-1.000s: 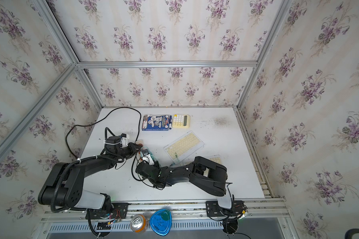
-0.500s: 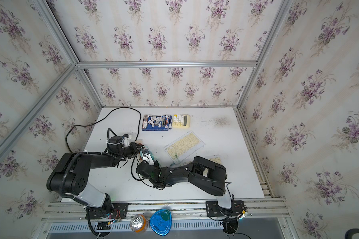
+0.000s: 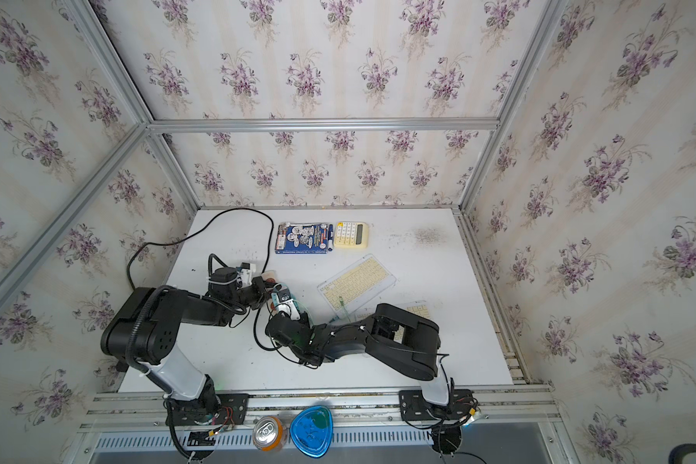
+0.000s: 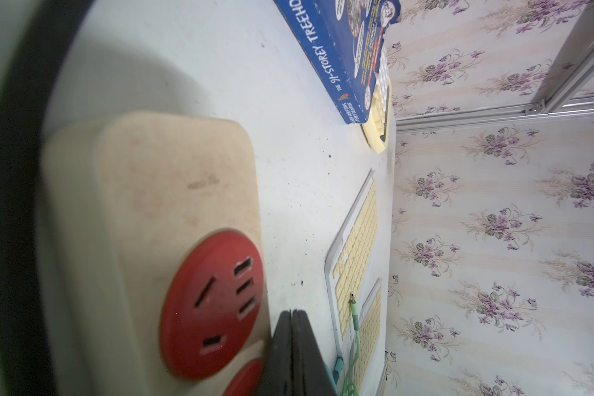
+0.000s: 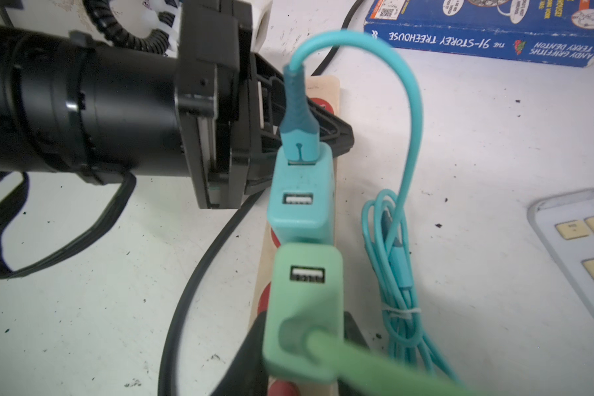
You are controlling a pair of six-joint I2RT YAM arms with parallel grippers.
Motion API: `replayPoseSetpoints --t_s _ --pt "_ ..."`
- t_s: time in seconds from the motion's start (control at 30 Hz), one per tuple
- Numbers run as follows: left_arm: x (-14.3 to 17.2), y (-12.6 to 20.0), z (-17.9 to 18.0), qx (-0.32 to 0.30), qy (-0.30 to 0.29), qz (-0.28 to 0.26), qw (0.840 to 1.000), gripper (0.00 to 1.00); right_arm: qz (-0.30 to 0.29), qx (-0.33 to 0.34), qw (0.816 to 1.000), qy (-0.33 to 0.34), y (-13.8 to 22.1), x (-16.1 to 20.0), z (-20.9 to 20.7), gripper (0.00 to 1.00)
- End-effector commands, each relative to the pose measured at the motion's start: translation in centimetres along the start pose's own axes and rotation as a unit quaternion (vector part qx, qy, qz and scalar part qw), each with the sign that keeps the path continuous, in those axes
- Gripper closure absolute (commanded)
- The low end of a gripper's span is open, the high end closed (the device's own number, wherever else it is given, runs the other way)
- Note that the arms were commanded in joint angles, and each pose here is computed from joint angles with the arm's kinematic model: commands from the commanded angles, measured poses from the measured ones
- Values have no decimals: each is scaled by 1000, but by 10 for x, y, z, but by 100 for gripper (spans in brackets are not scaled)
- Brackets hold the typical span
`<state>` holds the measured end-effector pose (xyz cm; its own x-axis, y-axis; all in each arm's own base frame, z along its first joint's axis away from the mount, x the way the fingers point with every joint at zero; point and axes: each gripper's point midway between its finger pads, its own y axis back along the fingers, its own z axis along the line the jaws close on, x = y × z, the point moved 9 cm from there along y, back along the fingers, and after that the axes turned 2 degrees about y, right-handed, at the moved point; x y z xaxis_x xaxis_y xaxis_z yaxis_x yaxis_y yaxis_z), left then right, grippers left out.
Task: Unplug the wireless keyboard
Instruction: Remove the plug from the socket.
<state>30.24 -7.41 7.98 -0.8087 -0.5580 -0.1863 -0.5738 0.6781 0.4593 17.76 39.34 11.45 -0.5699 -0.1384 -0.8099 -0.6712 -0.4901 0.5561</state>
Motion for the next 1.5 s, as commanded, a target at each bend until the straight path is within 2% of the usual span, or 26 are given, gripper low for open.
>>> replayPoseSetpoints --t_s 0.0,0.17,0.33,0.43,0.53,0.63,0.77,0.93,1.07,1.17,1.23,1.37,1.47 --pt "8 -2 18 -34 44 13 998 96 13 -37 999 -16 1 1 7 84" --pt "9 -1 27 -16 62 8 998 98 18 -38 999 -15 0 1 8 85" --pt "11 -4 34 -23 74 12 997 99 25 3 1000 7 0 -3 9 89" --pt "12 -6 39 -26 84 13 996 100 25 5 1000 7 0 -2 9 91" --pt "13 -7 43 -30 94 19 995 100 18 -43 999 -14 -1 -2 11 91" --pt "14 -9 47 -33 99 20 994 100 10 -100 992 -72 0 -2 4 94" --pt "16 -12 52 -38 104 25 994 100 29 -59 996 -52 -1 -7 8 100" --pt "17 -13 55 -40 108 25 993 100 35 22 999 13 1 -14 17 100" --pt "17 -13 55 -40 108 26 993 100 21 -6 1000 -5 2 -12 13 100" --pt "17 -13 55 -40 106 25 993 100 21 -61 996 -63 1 -9 4 100" --pt "16 -13 55 -41 105 25 993 100 20 -75 994 -81 0 -9 1 100" --pt "17 -13 55 -40 107 25 993 99 38 -33 998 -45 -1 -16 10 100" --pt "16 -13 55 -40 107 25 993 99 31 9 999 0 2 -20 19 100"
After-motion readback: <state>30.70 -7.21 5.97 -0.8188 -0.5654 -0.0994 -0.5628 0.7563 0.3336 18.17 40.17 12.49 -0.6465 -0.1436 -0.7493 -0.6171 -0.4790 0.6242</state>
